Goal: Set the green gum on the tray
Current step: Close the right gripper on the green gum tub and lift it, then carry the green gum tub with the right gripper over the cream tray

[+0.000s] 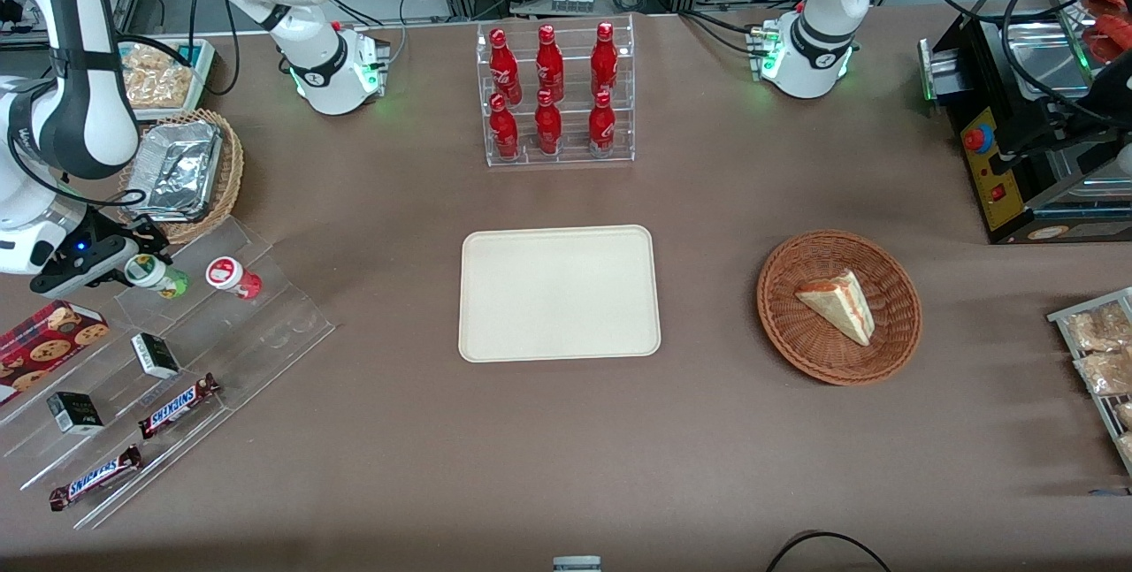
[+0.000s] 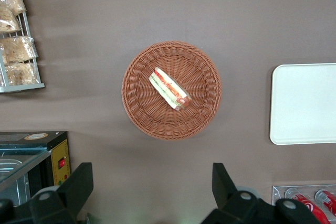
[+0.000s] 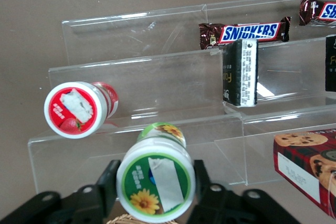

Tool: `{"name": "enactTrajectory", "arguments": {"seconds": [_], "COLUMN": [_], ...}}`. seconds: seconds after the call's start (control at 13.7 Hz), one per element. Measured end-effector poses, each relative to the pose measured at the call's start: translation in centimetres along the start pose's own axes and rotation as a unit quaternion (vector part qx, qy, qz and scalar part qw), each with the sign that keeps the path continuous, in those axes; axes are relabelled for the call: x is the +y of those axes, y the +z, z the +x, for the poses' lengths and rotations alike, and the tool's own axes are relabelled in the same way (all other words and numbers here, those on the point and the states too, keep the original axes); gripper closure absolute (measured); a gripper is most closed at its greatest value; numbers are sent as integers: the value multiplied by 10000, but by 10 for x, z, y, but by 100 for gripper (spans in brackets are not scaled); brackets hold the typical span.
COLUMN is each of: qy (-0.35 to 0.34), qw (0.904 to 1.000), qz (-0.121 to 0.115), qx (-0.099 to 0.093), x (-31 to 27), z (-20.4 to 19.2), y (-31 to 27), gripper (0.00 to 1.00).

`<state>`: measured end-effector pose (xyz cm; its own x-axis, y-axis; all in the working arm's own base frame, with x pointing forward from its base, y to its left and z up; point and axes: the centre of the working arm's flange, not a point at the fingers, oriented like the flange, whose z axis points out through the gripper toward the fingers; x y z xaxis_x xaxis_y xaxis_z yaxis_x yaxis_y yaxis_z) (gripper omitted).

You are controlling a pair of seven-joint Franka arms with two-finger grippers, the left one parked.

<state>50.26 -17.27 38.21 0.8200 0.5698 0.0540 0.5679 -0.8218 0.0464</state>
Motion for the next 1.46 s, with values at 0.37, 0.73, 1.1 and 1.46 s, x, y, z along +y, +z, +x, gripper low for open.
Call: {"name": "enactTrajectory", "arguments": {"seconds": [0.37,0.73,1.1,1.46], "qy": [-23,-74,115,473], "qw": [10000,9990,9968,9949], "qz": [65,377,634,631], "qx": [-41,-239,-467,-622], "x": [3,9,-25,-97], "z": [5,19,60,126], "y": [-12,-69,-94,-108], "gripper": [41,41,41,41]}}
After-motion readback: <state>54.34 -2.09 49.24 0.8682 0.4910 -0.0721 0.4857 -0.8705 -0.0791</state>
